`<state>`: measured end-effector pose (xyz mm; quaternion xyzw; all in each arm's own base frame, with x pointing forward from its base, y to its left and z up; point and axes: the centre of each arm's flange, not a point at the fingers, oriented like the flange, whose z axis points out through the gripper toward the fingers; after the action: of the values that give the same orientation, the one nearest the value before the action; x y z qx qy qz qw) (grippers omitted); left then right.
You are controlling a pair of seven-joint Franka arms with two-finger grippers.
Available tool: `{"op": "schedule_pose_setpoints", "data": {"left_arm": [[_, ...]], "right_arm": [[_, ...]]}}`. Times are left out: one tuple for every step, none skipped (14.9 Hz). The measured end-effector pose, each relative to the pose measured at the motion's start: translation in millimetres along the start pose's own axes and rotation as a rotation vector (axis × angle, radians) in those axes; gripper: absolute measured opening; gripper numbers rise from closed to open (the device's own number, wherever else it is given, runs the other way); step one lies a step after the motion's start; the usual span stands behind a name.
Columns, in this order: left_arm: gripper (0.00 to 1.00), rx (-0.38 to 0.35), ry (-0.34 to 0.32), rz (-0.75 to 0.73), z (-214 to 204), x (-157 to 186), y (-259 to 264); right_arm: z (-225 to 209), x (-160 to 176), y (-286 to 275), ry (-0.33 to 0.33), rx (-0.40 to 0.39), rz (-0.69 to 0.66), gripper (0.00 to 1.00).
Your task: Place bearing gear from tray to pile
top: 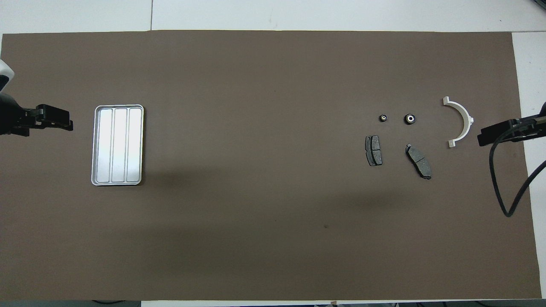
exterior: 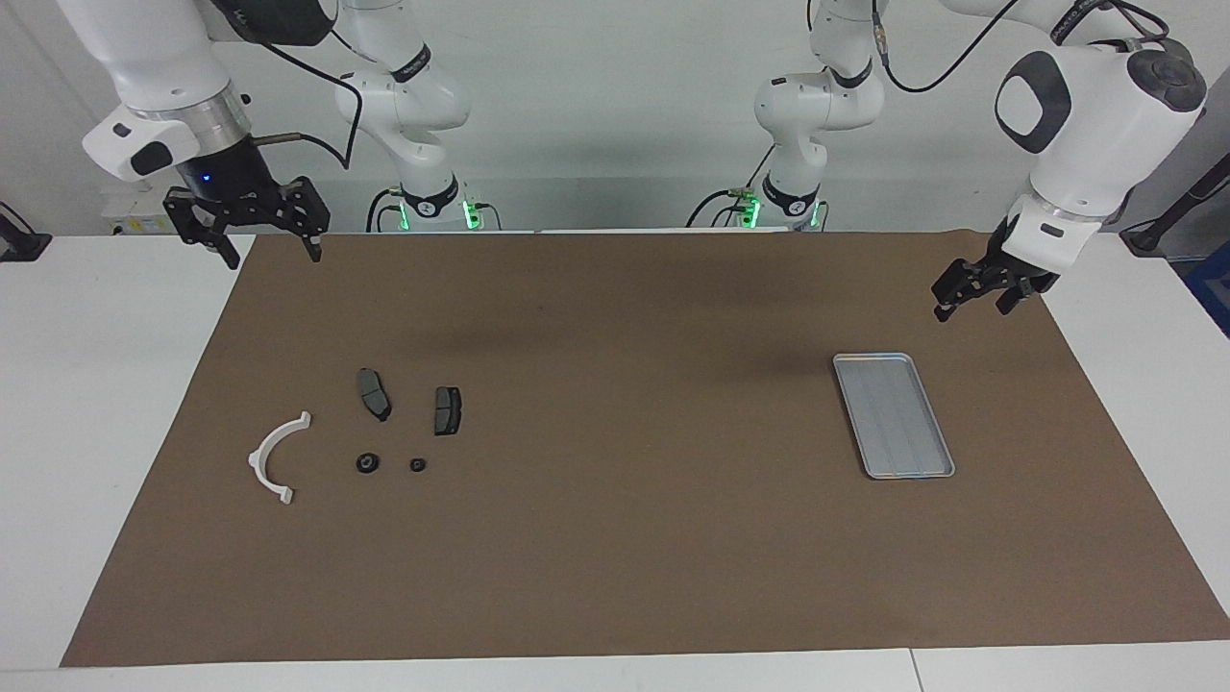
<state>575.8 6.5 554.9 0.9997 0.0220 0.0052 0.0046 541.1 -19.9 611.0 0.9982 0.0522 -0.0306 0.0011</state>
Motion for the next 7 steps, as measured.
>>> {"op": "schedule_pose_setpoints", "data": {"left_arm": [[1.0,0.0,-0.002,0.003,0.0,-0.3,1.5],[1.0,0.0,-0.003,0.006,-0.6,-0.6,3.1],[1.0,0.0,-0.003,0.009,-3.3,-0.9,5.0],[1.0,-0.001,-0.002,0.012,-7.5,-1.5,6.7],[1.0,-0.001,0.003,0.014,-10.9,-1.9,7.7],[1.0,-0.001,0.004,0.014,-12.8,-2.7,8.0],[1.0,-0.001,0.003,0.015,-13.6,-3.6,8.0]], "right_arm": [[2.0,0.0,-0.4,-0.004,0.001,0.0,1.0],[2.8,-0.1,-0.2,-0.006,0.001,0.006,1.0],[3.4,-0.1,-0.2,-0.007,0.001,0.02,1.0],[4.0,-0.1,-0.2,-0.008,0.001,0.031,1.0],[4.5,-0.2,-0.2,-0.009,0.001,0.036,1.0],[5.1,-0.2,-0.2,-0.011,0.002,0.039,1.0],[5.6,-0.3,-0.2,-0.012,0.002,0.045,1.0]]}}
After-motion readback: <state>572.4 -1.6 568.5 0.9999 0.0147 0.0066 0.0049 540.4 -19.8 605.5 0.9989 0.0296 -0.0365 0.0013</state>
